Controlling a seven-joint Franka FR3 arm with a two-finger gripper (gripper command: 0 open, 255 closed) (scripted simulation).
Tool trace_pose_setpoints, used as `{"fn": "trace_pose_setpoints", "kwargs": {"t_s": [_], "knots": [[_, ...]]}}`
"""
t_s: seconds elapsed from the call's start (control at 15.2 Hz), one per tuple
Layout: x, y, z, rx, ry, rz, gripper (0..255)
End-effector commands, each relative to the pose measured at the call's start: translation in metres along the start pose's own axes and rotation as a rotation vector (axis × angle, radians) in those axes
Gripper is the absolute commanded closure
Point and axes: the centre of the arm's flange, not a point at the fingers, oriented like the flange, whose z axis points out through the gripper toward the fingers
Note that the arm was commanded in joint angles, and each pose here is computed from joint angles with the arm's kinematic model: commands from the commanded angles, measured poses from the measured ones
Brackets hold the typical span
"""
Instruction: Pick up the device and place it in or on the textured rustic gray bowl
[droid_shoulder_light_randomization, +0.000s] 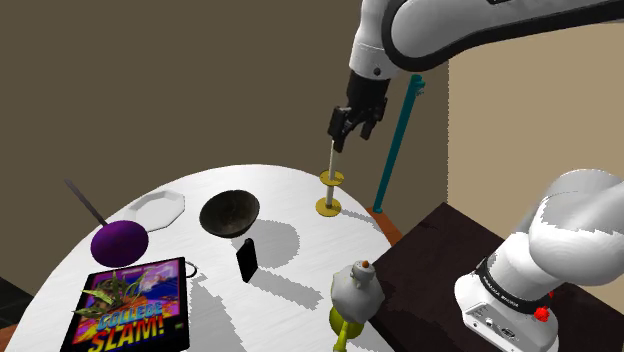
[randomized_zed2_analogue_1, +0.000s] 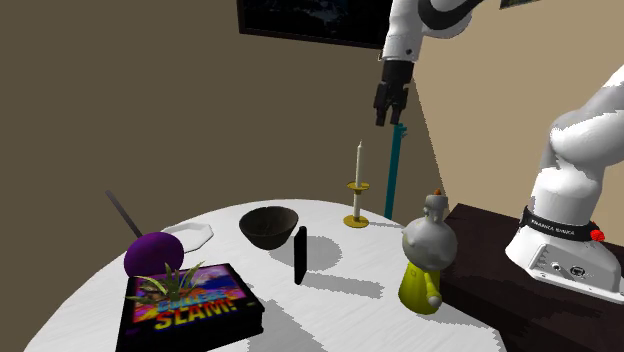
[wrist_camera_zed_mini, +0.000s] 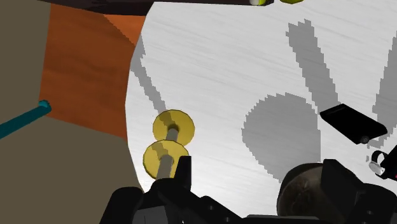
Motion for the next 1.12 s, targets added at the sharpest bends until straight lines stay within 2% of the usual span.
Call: {"fn": "trace_pose_setpoints", "kwargs": {"t_s": [0.0,1.06], "knots": [[0.007,-0.019,0.017,-0.005,-0.003,-0.012,0],[0.049,-0.175,0.162,-0.053,-0.035,-0.112,0]]}}
